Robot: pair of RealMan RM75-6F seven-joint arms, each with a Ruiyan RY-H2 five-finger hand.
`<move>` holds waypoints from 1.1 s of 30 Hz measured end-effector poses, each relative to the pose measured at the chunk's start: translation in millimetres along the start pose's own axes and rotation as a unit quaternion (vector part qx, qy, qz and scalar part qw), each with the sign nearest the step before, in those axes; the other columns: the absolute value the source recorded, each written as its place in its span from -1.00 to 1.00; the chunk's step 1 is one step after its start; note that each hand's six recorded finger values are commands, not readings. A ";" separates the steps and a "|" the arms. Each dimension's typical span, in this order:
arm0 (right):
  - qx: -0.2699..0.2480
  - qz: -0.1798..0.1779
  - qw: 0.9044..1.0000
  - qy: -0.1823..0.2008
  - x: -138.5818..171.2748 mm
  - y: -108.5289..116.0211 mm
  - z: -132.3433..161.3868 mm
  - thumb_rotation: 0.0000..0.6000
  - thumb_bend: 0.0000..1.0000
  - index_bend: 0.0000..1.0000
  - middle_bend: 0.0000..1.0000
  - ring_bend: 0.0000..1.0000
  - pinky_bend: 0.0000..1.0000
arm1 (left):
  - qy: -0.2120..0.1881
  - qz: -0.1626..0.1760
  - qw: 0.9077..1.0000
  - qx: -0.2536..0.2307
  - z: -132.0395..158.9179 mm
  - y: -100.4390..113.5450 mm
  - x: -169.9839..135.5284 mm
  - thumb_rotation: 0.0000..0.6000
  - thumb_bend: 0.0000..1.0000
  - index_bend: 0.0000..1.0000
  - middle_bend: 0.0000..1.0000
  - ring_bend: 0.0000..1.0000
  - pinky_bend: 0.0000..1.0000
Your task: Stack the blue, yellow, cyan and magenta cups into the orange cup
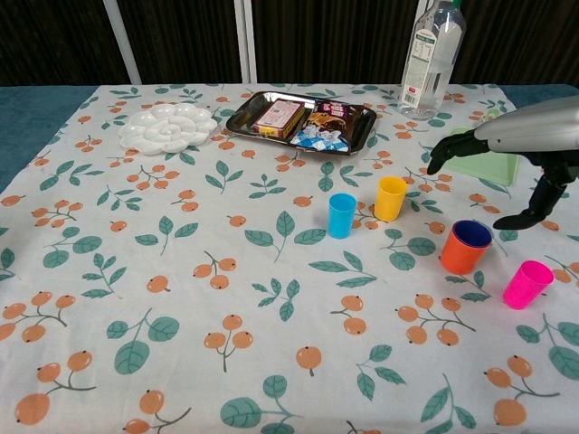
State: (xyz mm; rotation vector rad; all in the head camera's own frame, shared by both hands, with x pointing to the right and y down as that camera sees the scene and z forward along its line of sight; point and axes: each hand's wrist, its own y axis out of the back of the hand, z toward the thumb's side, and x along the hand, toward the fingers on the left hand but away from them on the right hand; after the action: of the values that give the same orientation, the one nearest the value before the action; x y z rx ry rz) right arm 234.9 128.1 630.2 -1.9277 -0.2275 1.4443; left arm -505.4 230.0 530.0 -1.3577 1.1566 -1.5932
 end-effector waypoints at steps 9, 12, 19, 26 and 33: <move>-0.036 -0.051 0.998 -0.011 3.6 32.4 -2.4 1.00 -0.23 -0.80 -1.00 -0.94 -0.83 | -0.001 0.000 1.000 0.001 0.2 0.1 0.3 1.00 -0.63 -0.68 -0.81 -1.00 -1.00; -0.033 -0.061 0.997 -0.014 1.7 43.9 -3.6 1.00 -0.23 -0.77 -1.00 -0.94 -0.83 | 0.001 0.001 1.000 -0.001 0.5 -0.1 0.2 1.00 -0.63 -0.68 -0.81 -1.00 -1.00; -0.029 -0.065 0.997 -0.020 -19.4 66.0 3.3 1.00 -0.23 -0.68 -1.00 -0.94 -0.83 | 0.001 0.001 1.000 0.000 0.4 -0.4 0.5 1.00 -0.63 -0.68 -0.81 -1.00 -1.00; -0.039 -0.060 0.997 -0.018 -51.7 72.4 25.7 1.00 -0.23 -0.61 -1.00 -0.94 -0.83 | 0.005 0.001 1.000 -0.002 -1.2 -0.7 1.8 1.00 -0.63 -0.68 -0.81 -1.00 -1.00; -0.043 -0.040 0.998 -0.031 -73.8 57.6 32.4 1.00 -0.23 -0.59 -1.00 -0.94 -0.83 | 0.008 0.002 1.000 -0.007 -2.8 -0.5 2.4 1.00 -0.63 -0.68 -0.80 -1.00 -1.00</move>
State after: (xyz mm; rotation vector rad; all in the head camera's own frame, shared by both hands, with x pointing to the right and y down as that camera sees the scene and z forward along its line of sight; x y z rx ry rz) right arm 164.1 60.9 647.0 -1.9207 -0.3967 1.4627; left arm -508.6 228.4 531.1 -1.3533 1.1811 -1.5998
